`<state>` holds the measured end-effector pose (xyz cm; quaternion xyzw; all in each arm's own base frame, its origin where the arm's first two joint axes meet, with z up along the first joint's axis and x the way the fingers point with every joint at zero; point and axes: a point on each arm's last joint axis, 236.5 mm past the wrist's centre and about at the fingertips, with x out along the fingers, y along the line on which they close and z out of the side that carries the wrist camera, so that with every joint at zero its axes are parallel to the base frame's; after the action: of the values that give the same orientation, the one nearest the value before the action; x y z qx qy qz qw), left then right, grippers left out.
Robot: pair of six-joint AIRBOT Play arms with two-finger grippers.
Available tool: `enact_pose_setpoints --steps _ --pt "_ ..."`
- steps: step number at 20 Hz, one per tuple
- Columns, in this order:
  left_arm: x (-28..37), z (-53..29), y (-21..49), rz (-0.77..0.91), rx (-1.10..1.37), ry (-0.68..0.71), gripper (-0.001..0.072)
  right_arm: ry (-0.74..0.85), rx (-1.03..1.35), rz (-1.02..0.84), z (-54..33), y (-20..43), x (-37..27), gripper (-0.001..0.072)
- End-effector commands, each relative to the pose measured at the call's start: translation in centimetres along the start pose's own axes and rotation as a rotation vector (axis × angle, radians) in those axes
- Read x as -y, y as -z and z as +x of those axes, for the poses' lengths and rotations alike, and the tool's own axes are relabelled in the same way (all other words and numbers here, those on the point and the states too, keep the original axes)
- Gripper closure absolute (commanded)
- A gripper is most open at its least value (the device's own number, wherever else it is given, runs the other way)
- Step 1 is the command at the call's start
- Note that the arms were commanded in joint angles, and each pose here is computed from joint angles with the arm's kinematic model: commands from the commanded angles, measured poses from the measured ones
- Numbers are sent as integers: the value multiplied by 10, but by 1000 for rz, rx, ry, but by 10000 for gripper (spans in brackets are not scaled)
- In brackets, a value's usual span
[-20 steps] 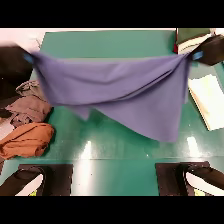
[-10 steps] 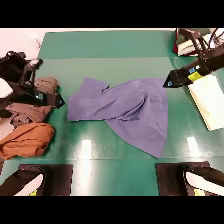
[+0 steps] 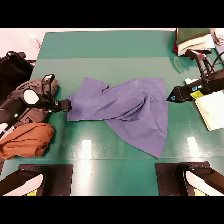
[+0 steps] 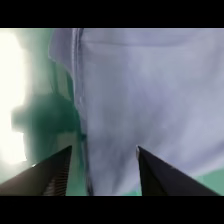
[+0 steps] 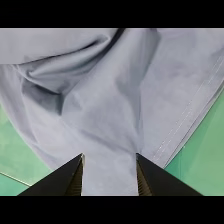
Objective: Fold the shirts.
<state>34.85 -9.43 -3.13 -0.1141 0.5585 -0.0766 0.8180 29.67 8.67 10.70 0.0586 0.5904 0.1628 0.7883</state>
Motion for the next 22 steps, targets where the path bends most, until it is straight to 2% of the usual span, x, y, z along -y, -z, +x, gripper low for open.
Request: enact_pose_setpoints --steps 1,4,6,7,8,15,18,20,22 --pt "-1 25 15 -50 -78 13 225 2 12 9 3 6 2 335" --pt "10 19 15 -73 -88 51 228 6 11 9 3 6 3 336" --pt "18 2 6 -18 -84 66 231 15 10 8 3 6 5 335" --pt "23 -9 -1 10 -73 73 433 16 12 14 3 6 7 335" --pt "29 -22 -10 43 -49 82 686 18 15 28 2 6 11 335" --pt "51 -71 -58 139 88 109 681 71 37 208 -17 12 74 336" --pt "64 -100 -89 162 184 126 681 67 -35 301 -2 32 104 333" --pt "67 -107 -97 166 212 129 681 -21 -107 379 32 49 111 251" --pt "66 -105 -95 166 202 128 681 -126 -142 453 74 55 112 252"
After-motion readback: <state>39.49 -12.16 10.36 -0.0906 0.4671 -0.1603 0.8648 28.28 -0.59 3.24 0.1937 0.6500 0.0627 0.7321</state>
